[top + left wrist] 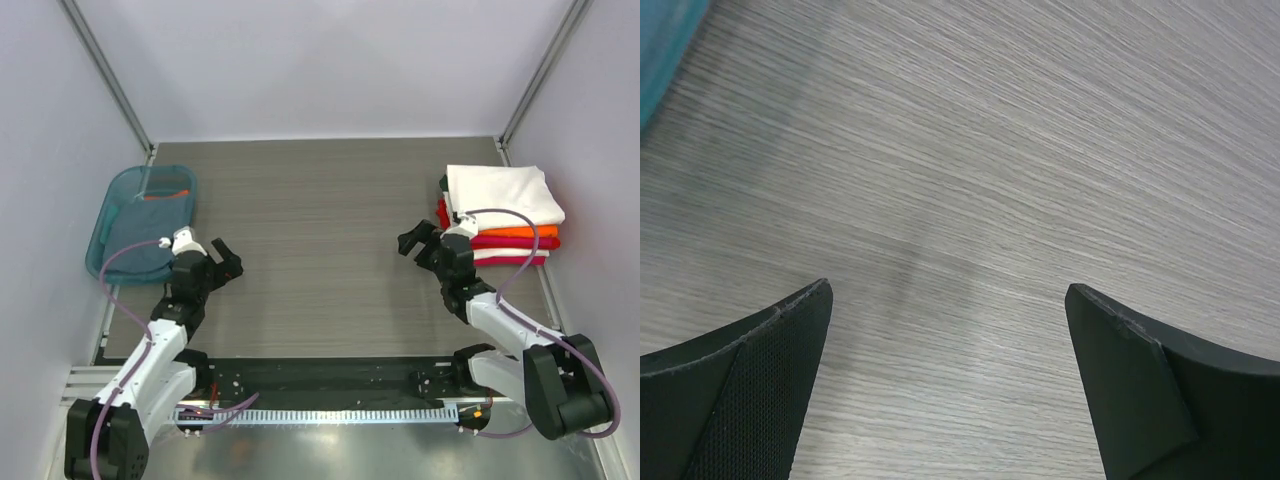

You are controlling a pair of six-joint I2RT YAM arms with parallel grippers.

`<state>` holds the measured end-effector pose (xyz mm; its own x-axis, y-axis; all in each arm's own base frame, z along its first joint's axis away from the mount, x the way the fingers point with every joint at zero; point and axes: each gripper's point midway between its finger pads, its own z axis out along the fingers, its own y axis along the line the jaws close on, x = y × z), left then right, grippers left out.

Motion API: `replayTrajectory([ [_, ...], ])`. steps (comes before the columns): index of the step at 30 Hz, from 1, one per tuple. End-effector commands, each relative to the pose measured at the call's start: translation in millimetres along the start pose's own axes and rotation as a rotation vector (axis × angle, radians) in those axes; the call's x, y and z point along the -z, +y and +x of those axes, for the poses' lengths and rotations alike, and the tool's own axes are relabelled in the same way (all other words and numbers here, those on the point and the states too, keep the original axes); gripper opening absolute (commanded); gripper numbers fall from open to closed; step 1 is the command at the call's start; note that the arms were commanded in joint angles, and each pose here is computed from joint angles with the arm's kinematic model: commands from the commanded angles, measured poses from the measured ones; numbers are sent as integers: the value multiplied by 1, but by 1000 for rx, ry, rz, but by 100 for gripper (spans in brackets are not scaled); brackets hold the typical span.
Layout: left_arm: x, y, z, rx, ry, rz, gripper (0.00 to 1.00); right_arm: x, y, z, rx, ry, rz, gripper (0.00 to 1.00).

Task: Fold and stack the t-shirts
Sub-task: Grab the tshirt from the pile

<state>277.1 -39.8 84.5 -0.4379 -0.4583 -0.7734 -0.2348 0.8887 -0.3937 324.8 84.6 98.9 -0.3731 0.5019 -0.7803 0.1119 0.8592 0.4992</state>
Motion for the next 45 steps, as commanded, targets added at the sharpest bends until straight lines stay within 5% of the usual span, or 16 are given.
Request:
replayTrajectory([
  [1, 6, -1, -29, 15, -77, -39, 100, -1, 13, -20, -37, -17, 16, 100],
  [6, 11, 13, -40, 165, -102, -173, 100, -6, 13, 28, 89, 138, 0, 100],
  [9, 10, 16, -64, 193, -117, -261, 100, -8, 23, 48, 159, 198, -25, 87],
  [15, -16, 45, -113, 395, 1, -402, 100, -6, 25, 51, 169, 191, -35, 89],
  [22, -50, 84, -160, 418, 17, -632, 96, 0, 26, 48, 168, 170, -54, 91],
  [35, -114, 154, -134, 407, 168, -909, 85, 3, 21, 43, 171, 141, -35, 91],
  [40, -124, 179, -116, 405, 241, -954, 58, 3, 19, 40, 168, 128, -20, 92],
  [43, -114, 180, -130, 432, 219, -949, 0, 3, 19, 40, 166, 125, -18, 92],
  [45, -93, 172, -160, 431, 109, -936, 0, 2, 18, 40, 169, 127, -16, 92],
])
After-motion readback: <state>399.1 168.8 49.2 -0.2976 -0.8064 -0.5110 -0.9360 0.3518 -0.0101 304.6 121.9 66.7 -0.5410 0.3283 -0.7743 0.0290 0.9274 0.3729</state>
